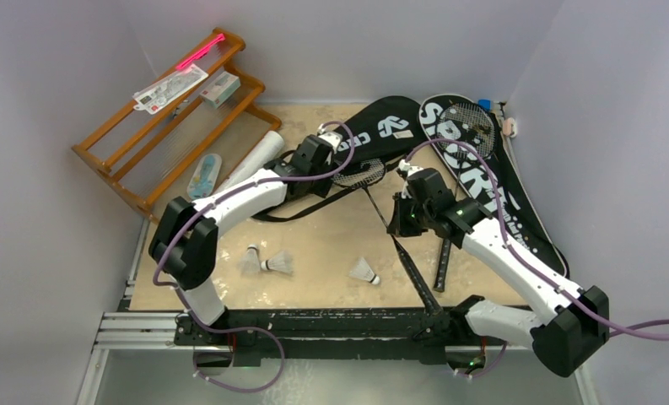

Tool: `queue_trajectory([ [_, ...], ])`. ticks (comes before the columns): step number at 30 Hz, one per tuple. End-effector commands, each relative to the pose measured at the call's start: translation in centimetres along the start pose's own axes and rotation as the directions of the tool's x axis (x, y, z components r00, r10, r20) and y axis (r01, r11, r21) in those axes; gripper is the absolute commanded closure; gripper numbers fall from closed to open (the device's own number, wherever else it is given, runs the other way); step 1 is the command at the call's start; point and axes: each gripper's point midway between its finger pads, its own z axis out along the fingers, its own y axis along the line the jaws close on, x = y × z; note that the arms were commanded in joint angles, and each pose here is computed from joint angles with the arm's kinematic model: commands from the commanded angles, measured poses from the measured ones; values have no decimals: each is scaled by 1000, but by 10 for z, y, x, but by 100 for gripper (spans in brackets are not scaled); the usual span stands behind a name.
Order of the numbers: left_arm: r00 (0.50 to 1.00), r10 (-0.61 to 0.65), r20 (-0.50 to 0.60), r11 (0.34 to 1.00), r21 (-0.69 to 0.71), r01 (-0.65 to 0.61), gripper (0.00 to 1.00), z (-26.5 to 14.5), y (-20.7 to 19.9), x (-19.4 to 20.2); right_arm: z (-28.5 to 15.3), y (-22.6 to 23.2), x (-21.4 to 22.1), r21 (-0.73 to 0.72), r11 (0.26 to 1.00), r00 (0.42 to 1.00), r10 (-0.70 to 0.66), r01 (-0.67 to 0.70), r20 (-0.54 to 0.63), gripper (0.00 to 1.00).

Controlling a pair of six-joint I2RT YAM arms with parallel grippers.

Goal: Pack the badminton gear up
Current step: Place the racket in the racket bag.

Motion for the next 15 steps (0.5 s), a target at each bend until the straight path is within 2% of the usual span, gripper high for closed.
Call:
queue_trajectory([
  [1, 998, 61, -12, 987, -149, -62, 33, 9, 28, 11, -10, 8, -14, -30, 1000, 998, -2, 4, 68, 100],
  [12, 992, 120, -50, 948, -290, -129, 35, 56, 60, 11, -22, 12, -17, -41, 999, 997, -11, 14, 81, 100],
  [14, 988, 134, -77, 939, -309, -152, 38, 66, 65, 14, -22, 13, -16, -46, 999, 997, -12, 15, 73, 100],
  [15, 987, 132, -89, 938, -312, -153, 42, 69, 65, 15, -23, 12, -16, -43, 999, 997, -13, 16, 76, 100],
])
